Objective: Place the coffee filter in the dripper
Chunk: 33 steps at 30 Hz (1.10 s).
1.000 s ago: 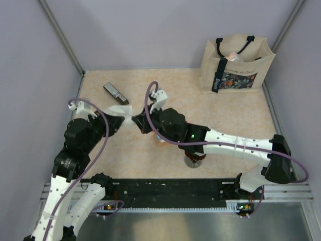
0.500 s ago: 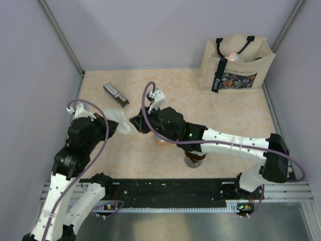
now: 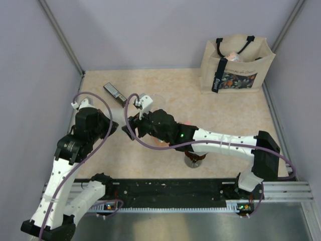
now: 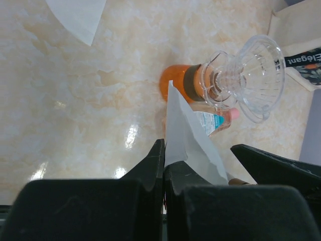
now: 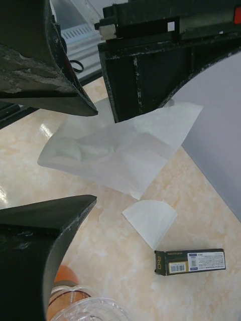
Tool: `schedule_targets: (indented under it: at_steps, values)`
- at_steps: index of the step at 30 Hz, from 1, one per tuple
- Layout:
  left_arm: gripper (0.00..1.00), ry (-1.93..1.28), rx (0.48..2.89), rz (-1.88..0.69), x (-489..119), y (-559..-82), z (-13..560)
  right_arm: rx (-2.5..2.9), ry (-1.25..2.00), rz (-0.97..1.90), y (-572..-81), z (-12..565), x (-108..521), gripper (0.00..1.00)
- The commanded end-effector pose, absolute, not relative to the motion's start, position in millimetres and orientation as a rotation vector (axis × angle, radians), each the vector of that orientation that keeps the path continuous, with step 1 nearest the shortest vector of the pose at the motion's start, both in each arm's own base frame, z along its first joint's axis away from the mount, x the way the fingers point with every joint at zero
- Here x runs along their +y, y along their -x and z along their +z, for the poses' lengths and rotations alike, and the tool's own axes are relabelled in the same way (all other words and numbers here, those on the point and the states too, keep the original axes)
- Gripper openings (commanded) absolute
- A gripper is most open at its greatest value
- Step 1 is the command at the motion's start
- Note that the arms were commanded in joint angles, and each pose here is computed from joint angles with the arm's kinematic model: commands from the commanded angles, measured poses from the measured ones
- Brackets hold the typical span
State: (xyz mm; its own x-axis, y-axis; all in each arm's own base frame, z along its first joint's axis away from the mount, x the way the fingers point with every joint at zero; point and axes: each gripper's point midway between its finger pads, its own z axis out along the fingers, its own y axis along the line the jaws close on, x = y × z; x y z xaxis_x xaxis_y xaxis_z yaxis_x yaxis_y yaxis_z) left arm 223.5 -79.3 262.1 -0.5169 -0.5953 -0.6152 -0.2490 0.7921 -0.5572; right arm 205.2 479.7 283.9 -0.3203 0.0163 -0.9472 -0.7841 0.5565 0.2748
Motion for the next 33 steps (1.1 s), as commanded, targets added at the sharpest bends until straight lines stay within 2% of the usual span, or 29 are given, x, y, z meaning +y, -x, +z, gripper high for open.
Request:
schedule_targets:
  at_steps: [1,8,18,24,30,33]
  values:
    - [0.0,0.67,2.14,-0.465,-74,-225,264,1.612,0.657,0.912,-207,314,484,0.65]
    - [0.0,0.659,2.154,-0.494,-80,-226,266,1.602,0.71,0.891,-204,303,493,0.68]
    - [0.0,0.633,2.173,-0.538,-87,-224,266,1.654,0.577,0.723,-238,282,495,0.66]
    - [0.0,0.618,2.183,-0.544,-89,-222,267,1.632,0.49,0.67,-252,289,487,0.6]
    - [0.0,0.596,2.191,-0.552,-90,-220,269,1.638,0.56,0.68,-245,281,495,0.41]
    - [0.0,0.593,2.188,-0.53,-87,-219,270,1.629,0.633,0.748,-233,283,503,0.36]
